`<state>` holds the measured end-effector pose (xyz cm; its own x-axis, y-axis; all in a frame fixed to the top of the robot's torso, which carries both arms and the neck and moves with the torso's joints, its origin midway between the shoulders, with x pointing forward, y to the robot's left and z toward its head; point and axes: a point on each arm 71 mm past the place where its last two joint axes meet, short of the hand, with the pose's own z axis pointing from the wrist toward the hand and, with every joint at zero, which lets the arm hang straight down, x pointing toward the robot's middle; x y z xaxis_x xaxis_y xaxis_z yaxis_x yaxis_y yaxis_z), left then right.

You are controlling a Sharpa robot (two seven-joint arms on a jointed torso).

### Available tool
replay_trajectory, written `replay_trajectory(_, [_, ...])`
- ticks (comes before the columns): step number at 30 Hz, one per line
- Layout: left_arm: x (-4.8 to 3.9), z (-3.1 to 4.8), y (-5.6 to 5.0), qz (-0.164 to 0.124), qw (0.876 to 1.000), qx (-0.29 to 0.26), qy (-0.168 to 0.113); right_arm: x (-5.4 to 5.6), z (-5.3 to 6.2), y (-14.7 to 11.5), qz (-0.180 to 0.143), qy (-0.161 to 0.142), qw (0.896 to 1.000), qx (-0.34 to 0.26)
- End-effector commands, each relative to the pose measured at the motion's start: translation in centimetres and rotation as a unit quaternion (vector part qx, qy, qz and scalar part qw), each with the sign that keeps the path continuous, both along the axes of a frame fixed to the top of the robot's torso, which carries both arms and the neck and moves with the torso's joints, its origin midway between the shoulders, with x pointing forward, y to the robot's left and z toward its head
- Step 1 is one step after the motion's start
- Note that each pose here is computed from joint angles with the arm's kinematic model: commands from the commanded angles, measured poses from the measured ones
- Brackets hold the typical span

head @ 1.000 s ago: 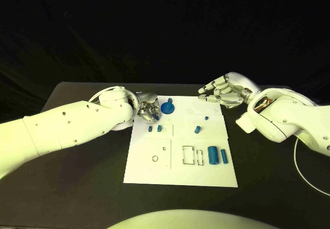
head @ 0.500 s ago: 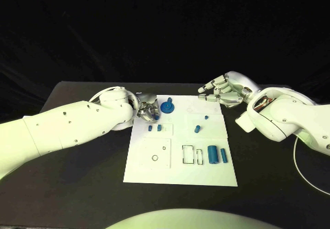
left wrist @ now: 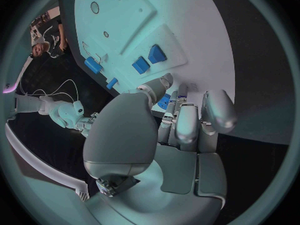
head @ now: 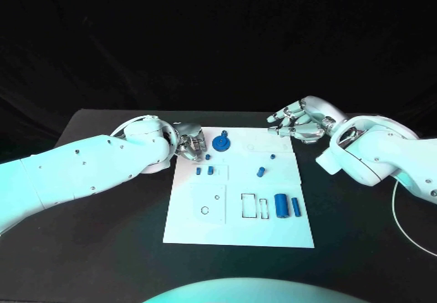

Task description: Assemble the parts on the task board

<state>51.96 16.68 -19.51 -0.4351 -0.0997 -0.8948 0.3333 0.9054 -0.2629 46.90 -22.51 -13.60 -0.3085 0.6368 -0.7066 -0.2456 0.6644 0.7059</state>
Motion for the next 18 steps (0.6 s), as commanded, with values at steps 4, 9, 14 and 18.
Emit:
replay_trajectory(4, [0.01,1.05,1.2,0.024,0.996,-0.072,-0.039,0.7,-0.9,-1.0,0.019,-0.022,0.987,-0.156])
replay_trajectory(9, [-0.16,1.91,2.5,0.052,0.98,-0.187,-0.038,1.1,-1.4,-0.7,0.036,-0.063,0.963,-0.259])
replay_trajectory(14, [-0.88,2.81,3.8,0.098,0.891,-0.442,0.033,1.2,-2.6,0.4,0.051,-0.099,0.934,-0.34])
replay_trajectory(18, [-1.48,3.0,4.8,0.132,0.811,-0.564,0.076,1.3,-3.6,1.1,0.058,-0.11,0.921,-0.371])
